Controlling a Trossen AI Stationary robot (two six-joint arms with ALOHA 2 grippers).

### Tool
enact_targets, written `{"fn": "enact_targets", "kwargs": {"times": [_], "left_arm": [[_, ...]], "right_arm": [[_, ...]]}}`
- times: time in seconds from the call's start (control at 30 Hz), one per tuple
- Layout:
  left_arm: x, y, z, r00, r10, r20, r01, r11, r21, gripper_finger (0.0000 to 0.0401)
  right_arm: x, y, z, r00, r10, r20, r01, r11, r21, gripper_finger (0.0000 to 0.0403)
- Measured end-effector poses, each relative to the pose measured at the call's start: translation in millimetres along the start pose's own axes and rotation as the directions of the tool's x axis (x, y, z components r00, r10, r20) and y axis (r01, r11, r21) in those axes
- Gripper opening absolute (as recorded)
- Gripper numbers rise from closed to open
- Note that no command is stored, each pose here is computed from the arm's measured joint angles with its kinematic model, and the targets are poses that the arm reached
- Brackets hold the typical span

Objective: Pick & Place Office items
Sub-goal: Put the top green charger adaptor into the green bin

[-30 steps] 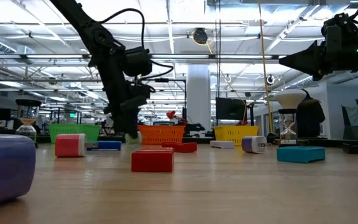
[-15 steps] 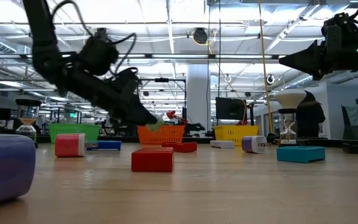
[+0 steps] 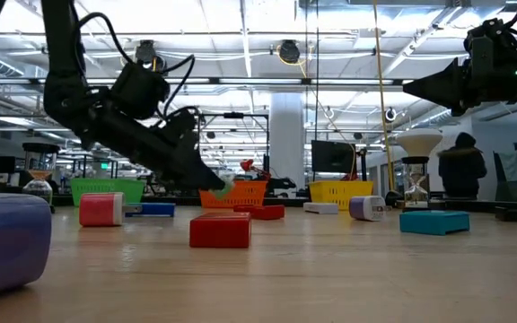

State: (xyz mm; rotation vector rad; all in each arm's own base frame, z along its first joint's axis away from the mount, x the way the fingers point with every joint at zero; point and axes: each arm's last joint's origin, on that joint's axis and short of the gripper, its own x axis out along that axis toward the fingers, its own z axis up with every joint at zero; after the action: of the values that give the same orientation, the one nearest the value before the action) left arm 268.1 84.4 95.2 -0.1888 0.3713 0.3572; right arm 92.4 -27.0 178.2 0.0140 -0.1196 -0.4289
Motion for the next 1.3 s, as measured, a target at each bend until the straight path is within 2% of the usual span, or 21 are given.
{"fn": "enact_targets", "kwargs": {"times": [0.33, 0.63, 1.3], "left_arm": [[25, -2, -5, 0.999, -0.034, -0.010, 0.035, 0.999, 0.032, 0.0125], [25, -2, -7, 0.999, -0.034, -0.040, 0.036, 0.998, 0.057, 0.0143], [24, -1, -19, 0.982, -0.054, -0.181, 0.063, 0.997, 0.048, 0.0147]], "right_arm": [[0, 0, 0, 1.000, 0.000, 0.000, 0.000, 1.000, 0.000, 0.0004], [0, 0, 0, 1.000, 0.000, 0.000, 0.000, 1.000, 0.000, 0.0004], [0, 0, 0, 1.000, 0.000, 0.000, 0.000, 1.000, 0.000, 0.0004]]}}
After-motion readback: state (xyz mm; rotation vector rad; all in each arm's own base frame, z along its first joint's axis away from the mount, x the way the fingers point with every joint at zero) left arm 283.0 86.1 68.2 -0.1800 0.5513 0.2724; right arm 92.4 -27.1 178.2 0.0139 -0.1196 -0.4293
